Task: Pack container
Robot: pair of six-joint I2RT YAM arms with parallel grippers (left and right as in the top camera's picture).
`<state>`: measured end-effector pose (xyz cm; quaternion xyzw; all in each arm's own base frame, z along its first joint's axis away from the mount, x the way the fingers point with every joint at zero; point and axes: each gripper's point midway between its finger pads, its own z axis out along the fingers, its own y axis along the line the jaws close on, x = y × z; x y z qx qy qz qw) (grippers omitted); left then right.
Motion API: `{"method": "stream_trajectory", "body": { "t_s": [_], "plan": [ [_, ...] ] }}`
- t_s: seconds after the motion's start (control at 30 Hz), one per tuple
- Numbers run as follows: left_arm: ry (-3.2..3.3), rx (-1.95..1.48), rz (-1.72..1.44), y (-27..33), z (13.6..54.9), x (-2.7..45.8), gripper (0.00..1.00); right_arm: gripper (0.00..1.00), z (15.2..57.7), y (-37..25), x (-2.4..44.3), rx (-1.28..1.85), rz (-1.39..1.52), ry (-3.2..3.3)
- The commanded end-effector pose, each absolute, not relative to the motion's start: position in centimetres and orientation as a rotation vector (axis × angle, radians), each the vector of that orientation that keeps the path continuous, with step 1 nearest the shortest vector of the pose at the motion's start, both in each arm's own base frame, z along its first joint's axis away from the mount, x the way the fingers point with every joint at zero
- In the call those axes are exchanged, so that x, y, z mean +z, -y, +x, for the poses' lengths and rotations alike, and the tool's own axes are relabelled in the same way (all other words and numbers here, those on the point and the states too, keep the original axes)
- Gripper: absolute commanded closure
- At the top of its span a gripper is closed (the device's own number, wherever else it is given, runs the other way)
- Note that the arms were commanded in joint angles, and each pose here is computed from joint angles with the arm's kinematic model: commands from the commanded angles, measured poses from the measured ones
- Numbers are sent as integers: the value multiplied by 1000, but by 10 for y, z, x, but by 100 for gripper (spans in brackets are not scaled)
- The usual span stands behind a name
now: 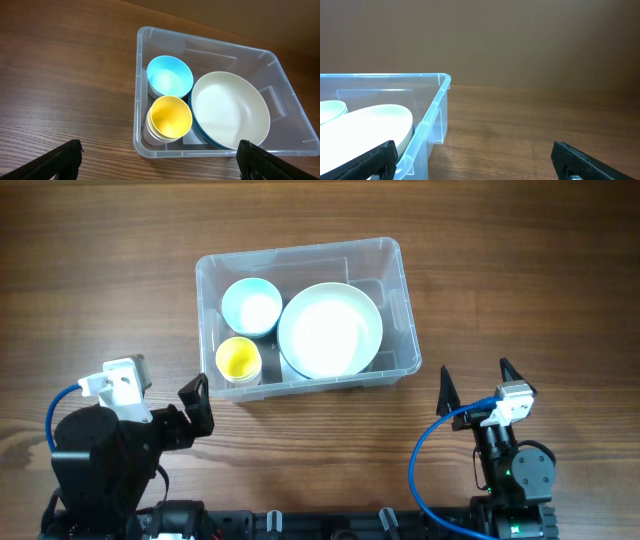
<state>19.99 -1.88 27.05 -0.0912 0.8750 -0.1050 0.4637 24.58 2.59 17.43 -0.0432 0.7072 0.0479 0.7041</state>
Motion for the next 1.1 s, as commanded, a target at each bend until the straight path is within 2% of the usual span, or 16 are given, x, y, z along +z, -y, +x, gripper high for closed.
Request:
{"method": "stream_trajectory", "body": {
  "t_s": [0.0, 0.13, 0.23, 0.33, 0.47, 0.63, 0.77, 1.0, 1.07],
  "plan": [
    [-2150, -184, -173, 13, 200, 270, 0, 0, 246, -28, 174, 133, -90, -1573],
    [-2211, -107, -194, 3, 177, 250, 0, 0, 246, -28, 174, 133, -90, -1573],
    [-2196, -98, -199, 1, 168, 217, 0, 0, 246, -28, 174, 133, -90, -1574],
    [-2102, -111, -193, 1, 176, 177, 0, 0, 246, -28, 174, 133, -90, -1574],
    [-1966, -129, -181, 3, 197, 159, 0, 0, 246, -28, 174, 133, -90, -1573],
    [-1679, -150, -165, 3, 234, 180, 0, 0, 246, -28, 174, 133, -90, -1573],
    [-1473, -136, -139, 1, 244, 205, 0, 0, 246, -28, 174, 133, -90, -1574],
    [-1648, -166, -77, 13, 246, 156, 0, 0, 246, -28, 174, 133, -90, -1574],
    [-1646, -220, -103, 17, 245, 157, 0, 0, 246, -28, 174, 133, -90, -1573]
  ]
}}
